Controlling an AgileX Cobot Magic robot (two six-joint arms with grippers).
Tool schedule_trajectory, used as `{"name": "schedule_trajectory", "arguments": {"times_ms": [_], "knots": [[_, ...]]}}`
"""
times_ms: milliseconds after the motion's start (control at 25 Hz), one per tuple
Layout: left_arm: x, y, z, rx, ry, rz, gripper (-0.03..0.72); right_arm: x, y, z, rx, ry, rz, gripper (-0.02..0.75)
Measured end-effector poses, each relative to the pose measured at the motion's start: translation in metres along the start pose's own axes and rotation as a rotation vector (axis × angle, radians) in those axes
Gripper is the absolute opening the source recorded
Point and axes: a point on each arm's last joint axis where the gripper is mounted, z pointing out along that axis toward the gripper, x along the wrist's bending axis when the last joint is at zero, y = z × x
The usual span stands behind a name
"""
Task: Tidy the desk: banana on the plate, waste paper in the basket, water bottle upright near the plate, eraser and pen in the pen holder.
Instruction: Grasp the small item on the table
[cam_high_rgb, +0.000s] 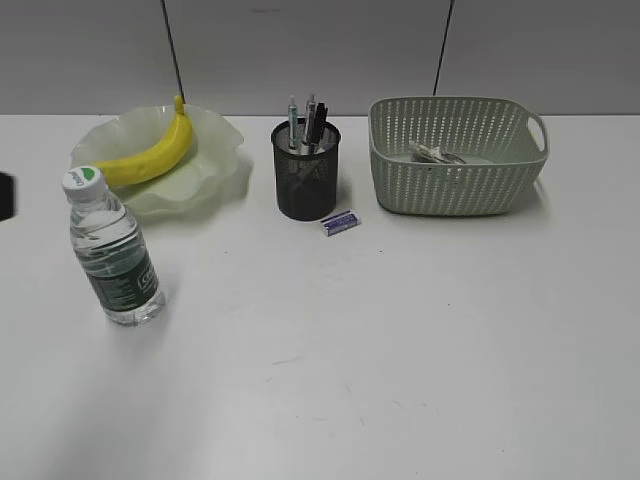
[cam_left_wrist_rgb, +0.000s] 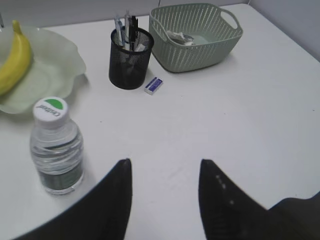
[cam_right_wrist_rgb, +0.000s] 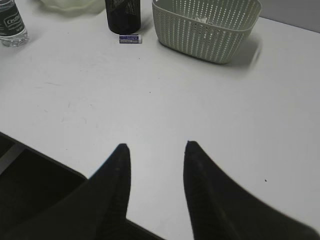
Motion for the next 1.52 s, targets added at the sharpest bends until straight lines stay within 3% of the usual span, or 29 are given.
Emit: {"name": "schedule_trajectory", "arguments": {"times_ms": [160, 320, 560, 800, 1080, 1360, 1520], "knots": [[0.001, 0.020, 0.071, 0.180, -0.004, -0.131, 0.330, 0.000, 0.000, 0.000, 0.000, -0.001, 0.000, 0.299], [-0.005, 0.035, 0.135, 0.327, -0.013, -0.167, 0.330, 0.000, 0.000, 0.000, 0.000, -0.003, -0.002, 0.299], [-0.027, 0.051, 0.225, 0.459, -0.054, -0.170, 0.330, 0.000, 0.000, 0.000, -0.001, -0.003, -0.002, 0.298], [-0.032, 0.059, 0.298, 0.564, -0.012, -0.329, 0.331, 0.000, 0.000, 0.000, -0.001, -0.003, -0.002, 0.298], [-0.023, 0.060, 0.357, 0.645, 0.158, -0.395, 0.347, 0.000, 0.000, 0.000, -0.001, -0.003, -0.002, 0.298], [-0.016, 0.051, 0.391, 0.674, 0.267, -0.520, 0.497, 0.000, 0.000, 0.000, -0.001, -0.004, -0.002, 0.298], [-0.011, 0.041, 0.404, 0.674, 0.319, -0.587, 0.520, 0.000, 0.000, 0.000, -0.001, -0.004, -0.002, 0.298]]}}
